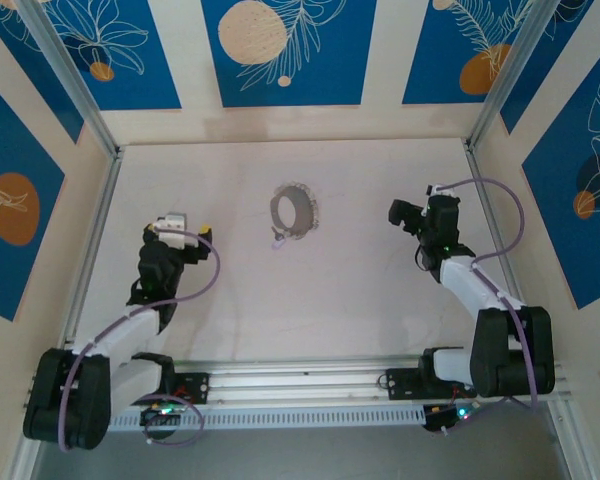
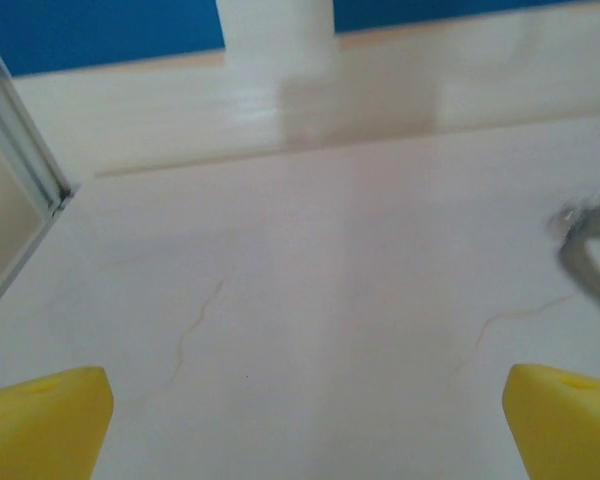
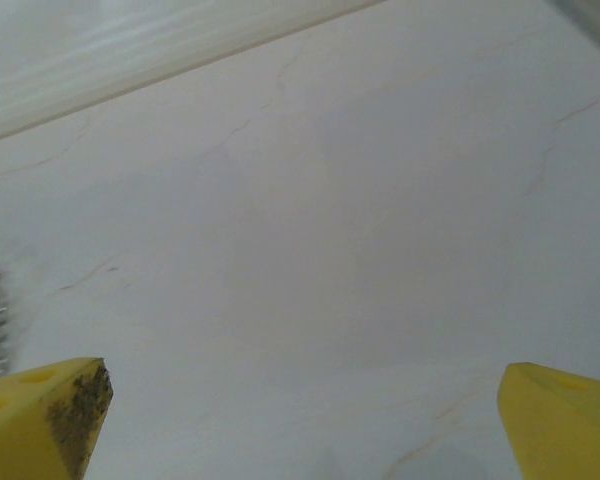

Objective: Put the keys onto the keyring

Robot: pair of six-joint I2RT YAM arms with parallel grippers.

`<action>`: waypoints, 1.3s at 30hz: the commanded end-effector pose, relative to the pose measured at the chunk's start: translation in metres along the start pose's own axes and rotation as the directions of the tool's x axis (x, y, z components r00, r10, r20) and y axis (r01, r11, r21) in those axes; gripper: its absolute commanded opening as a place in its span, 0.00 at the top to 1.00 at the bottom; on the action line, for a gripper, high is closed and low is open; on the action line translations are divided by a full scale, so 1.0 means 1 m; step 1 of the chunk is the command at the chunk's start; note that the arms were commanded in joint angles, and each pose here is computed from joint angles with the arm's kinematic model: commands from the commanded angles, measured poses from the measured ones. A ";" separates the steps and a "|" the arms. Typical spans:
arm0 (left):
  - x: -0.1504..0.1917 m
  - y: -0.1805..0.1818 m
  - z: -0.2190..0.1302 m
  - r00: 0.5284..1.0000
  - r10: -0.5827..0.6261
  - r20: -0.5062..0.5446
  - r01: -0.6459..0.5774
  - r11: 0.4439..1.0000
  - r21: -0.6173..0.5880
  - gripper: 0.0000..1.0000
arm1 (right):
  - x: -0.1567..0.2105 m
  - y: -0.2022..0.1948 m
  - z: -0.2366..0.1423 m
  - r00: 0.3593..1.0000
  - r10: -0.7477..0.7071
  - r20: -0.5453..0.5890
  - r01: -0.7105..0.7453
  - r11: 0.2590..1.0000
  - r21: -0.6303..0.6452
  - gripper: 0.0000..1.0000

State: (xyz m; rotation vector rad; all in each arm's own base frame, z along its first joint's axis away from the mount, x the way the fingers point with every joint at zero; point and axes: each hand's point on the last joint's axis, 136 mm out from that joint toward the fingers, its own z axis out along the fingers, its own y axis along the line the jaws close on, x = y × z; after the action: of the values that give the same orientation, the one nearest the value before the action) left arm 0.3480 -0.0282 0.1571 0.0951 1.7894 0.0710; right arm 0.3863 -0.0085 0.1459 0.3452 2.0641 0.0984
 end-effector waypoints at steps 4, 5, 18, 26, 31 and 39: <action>0.017 0.007 0.013 1.000 0.025 0.018 -0.024 0.999 -0.039 0.00 | -0.001 -0.017 0.006 0.993 -0.066 0.094 0.061 0.997 0.055 0.01; 0.020 0.005 0.014 1.000 0.020 0.022 -0.019 0.999 -0.031 0.00 | 0.000 -0.013 0.007 0.991 -0.080 0.111 0.077 0.997 0.030 0.01; 0.045 -0.008 0.037 0.999 0.037 0.011 -0.037 0.999 0.022 0.00 | 0.035 0.004 0.016 0.974 -0.137 0.179 0.161 0.979 -0.124 0.01; 0.050 -0.012 0.053 0.996 0.054 -0.065 -0.051 0.997 0.053 0.00 | 0.046 0.015 0.033 0.973 -0.178 0.145 0.201 0.965 -0.168 0.01; 0.054 -0.009 0.061 0.993 0.020 -0.116 -0.012 0.997 0.075 0.00 | 0.047 0.015 0.032 0.973 -0.183 0.139 0.205 0.965 -0.165 0.01; 0.054 -0.007 0.062 0.993 0.015 -0.118 -0.006 0.997 0.073 0.00 | 0.047 0.017 0.034 0.972 -0.193 0.134 0.214 0.963 -0.167 0.01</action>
State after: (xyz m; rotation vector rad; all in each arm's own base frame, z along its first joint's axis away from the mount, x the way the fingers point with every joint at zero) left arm 0.3930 -0.0308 0.0873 0.1624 1.9130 0.0419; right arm 0.3869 0.0155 0.0770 0.0654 1.9999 0.1432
